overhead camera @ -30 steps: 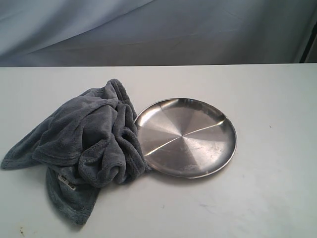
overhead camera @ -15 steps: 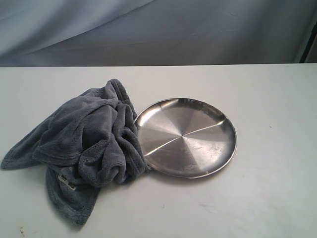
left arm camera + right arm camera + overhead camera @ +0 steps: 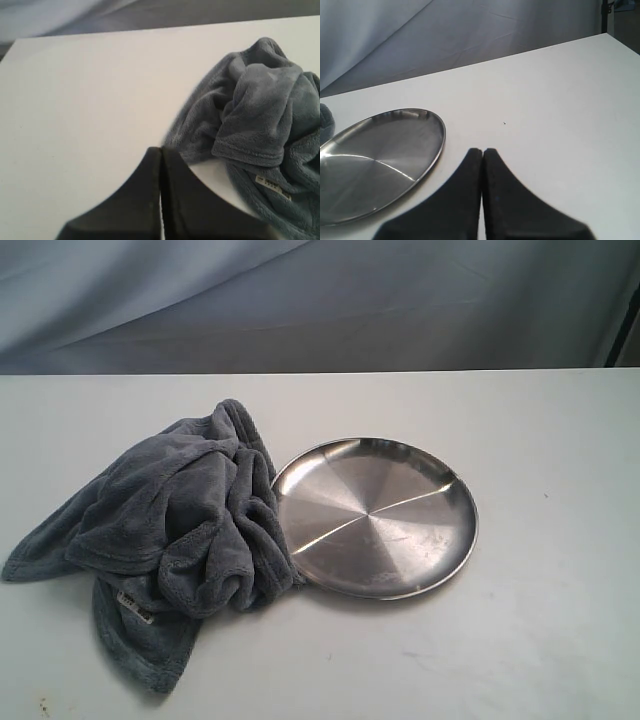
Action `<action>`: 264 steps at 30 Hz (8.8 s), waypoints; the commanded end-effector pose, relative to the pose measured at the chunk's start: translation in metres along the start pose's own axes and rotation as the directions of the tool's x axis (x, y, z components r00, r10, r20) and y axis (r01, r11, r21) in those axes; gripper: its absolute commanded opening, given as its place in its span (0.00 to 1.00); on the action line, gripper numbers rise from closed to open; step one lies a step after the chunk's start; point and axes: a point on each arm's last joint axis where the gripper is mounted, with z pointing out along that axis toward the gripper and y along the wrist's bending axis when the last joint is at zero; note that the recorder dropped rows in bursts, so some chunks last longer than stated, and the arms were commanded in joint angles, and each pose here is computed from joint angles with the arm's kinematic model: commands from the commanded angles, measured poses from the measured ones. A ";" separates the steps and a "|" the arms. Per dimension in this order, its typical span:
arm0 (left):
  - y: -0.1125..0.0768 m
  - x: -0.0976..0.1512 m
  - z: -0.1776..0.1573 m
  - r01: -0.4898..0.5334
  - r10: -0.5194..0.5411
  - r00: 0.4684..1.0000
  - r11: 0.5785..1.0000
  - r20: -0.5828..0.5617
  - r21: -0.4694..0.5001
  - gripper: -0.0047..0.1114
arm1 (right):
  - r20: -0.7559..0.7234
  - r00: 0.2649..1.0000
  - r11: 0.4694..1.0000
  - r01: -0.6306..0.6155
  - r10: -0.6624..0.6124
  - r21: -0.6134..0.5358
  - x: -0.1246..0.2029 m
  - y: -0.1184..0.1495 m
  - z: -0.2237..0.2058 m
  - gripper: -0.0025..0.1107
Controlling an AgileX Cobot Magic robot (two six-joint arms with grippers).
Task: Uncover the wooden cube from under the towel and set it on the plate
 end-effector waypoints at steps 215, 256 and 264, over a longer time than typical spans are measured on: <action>-0.218 0.056 0.248 -0.241 0.614 0.673 0.709 -0.412 0.663 0.37 | 0.004 1.000 1.000 0.014 -0.014 0.008 0.001 -0.001 0.000 0.02; -0.186 -0.056 0.154 -0.266 0.341 0.940 0.757 -0.015 0.597 0.04 | 0.004 1.000 1.000 0.014 -0.014 0.008 0.001 -0.001 0.000 0.02; -0.174 -0.064 0.161 -0.217 0.268 0.964 0.802 -0.010 0.556 0.04 | 0.004 1.000 1.000 0.014 -0.014 0.008 0.001 -0.001 0.000 0.02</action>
